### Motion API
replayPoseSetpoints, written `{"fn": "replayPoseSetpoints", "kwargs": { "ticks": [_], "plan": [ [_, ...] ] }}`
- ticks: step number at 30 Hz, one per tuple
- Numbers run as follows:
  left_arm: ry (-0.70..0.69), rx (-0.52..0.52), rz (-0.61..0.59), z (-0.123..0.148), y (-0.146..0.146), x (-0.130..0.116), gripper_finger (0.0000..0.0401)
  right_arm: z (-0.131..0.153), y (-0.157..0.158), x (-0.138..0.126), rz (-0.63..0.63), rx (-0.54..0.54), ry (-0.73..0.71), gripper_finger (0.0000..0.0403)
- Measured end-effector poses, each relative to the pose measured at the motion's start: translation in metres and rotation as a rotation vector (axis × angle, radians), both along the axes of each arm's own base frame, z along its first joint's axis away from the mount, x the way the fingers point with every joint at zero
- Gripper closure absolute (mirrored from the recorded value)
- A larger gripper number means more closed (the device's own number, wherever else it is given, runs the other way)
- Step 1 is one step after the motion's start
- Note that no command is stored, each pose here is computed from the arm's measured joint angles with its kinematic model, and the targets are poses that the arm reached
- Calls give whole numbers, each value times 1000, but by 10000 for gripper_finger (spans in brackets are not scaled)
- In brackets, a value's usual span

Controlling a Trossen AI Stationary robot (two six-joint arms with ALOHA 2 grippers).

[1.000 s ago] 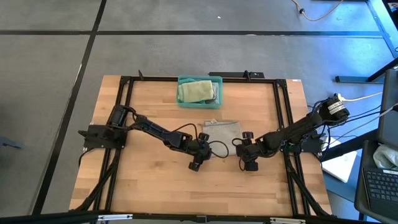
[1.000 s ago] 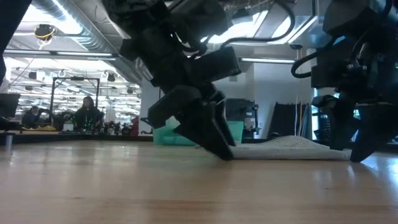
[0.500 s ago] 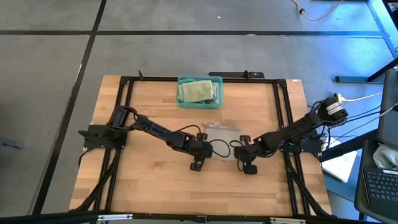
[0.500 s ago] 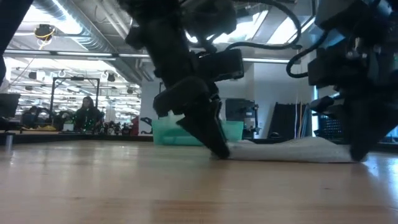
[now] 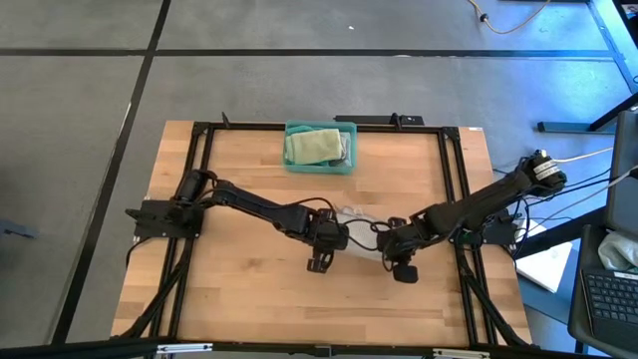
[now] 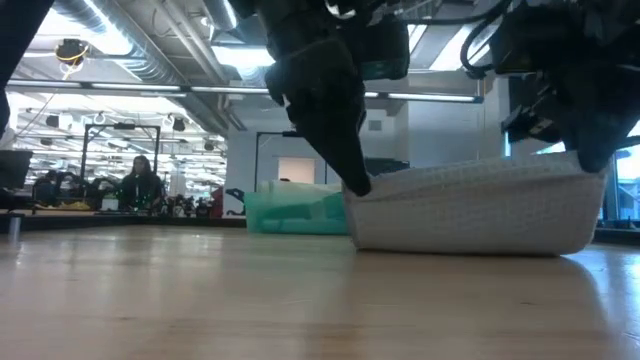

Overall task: Fold microfiber towels
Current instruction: Fold the gray towel

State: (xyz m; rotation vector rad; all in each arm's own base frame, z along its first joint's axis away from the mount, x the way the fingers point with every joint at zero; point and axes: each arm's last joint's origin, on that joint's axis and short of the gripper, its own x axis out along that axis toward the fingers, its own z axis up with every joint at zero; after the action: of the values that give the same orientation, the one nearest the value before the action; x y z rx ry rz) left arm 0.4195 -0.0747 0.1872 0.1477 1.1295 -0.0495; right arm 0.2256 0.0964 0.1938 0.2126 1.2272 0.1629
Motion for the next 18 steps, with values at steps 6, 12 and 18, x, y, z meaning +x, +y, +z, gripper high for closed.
{"fn": "replayPoseSetpoints", "kwargs": {
  "ticks": [6, 12, 18],
  "plan": [
    [5, 3, 30, 1, 16, 2, 400, 2, -6, -8, 5, -93, 37, 377],
    [-8, 8, 57, 7, 38, 3, 400, 3, -11, -7, -20, -92, 34, 383],
    [-23, -93, 47, 24, 51, -2, 400, 19, -12, -5, 10, 66, -62, 385]
  ]
}}
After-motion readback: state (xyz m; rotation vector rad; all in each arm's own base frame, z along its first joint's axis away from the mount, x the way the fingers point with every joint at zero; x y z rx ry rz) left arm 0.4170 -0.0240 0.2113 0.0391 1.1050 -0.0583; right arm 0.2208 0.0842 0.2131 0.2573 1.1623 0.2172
